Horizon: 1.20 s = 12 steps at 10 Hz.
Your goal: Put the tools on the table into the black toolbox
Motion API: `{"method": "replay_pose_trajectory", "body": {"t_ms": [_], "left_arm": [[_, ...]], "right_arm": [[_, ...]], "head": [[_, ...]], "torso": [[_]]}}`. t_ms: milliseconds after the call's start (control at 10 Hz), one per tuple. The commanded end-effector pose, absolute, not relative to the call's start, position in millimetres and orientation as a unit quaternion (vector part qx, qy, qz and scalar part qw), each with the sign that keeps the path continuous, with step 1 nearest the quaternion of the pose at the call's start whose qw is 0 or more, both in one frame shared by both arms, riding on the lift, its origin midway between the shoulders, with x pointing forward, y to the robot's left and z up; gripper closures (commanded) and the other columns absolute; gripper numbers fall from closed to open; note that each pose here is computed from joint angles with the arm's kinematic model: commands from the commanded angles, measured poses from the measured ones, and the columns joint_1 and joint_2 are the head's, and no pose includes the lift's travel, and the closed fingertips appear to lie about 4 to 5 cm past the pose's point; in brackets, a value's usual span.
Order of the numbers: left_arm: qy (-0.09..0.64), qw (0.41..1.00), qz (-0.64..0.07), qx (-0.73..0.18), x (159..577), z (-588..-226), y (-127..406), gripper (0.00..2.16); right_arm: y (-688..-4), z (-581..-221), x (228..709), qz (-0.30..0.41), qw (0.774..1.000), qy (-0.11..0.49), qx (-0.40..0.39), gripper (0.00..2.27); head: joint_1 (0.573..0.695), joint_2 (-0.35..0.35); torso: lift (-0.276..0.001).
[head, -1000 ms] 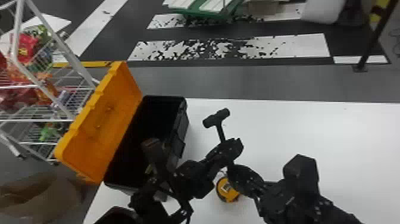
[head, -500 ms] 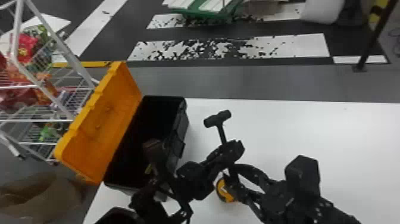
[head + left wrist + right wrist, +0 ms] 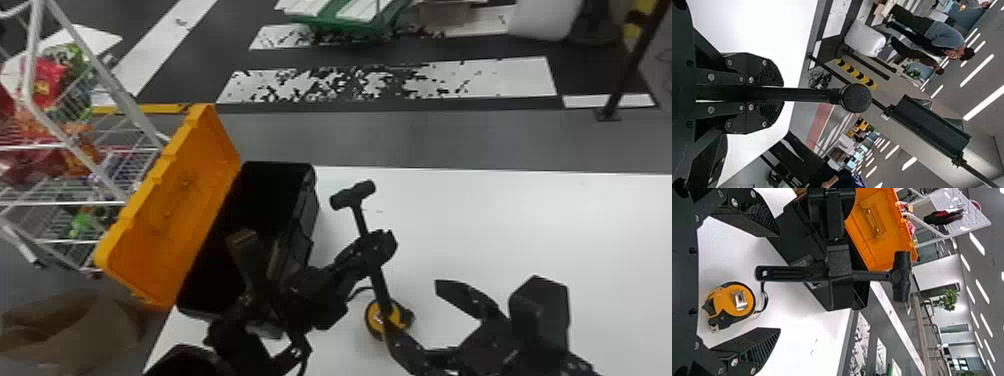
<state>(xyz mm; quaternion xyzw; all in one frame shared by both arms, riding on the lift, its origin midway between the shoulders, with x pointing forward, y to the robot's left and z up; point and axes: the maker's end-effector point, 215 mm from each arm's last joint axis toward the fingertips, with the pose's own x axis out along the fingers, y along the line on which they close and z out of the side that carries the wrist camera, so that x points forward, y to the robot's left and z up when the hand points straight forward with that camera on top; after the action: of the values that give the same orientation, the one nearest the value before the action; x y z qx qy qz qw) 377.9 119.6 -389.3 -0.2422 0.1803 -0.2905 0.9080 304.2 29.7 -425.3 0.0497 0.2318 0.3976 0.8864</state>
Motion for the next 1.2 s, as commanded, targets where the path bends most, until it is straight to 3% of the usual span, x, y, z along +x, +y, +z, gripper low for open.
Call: {"method": "replay_pose_trajectory", "body": {"t_ms": [0, 700, 1100], "left_arm": [[0.162, 0.926, -0.271, -0.208, 389, -378, 148, 2.13], [0.079, 0.984, -0.158, -0.018, 427, -349, 273, 2.13], [0.121, 0.983, -0.134, 0.038, 437, -402, 321, 2.13]], "right_arm": [[4, -425, 305, 0.375, 0.898, 0.222, 0.065, 0.08], [-108, -436, 316, 0.300, 0.927, 0.198, 0.108, 0.10], [-131, -448, 304, 0.295, 0.924, 0.207, 0.127, 0.11]], "head": [[0.695, 0.249], [0.695, 0.251], [0.695, 0.264]], "torso": [[-0.039], [-0.039], [-0.039]]}}
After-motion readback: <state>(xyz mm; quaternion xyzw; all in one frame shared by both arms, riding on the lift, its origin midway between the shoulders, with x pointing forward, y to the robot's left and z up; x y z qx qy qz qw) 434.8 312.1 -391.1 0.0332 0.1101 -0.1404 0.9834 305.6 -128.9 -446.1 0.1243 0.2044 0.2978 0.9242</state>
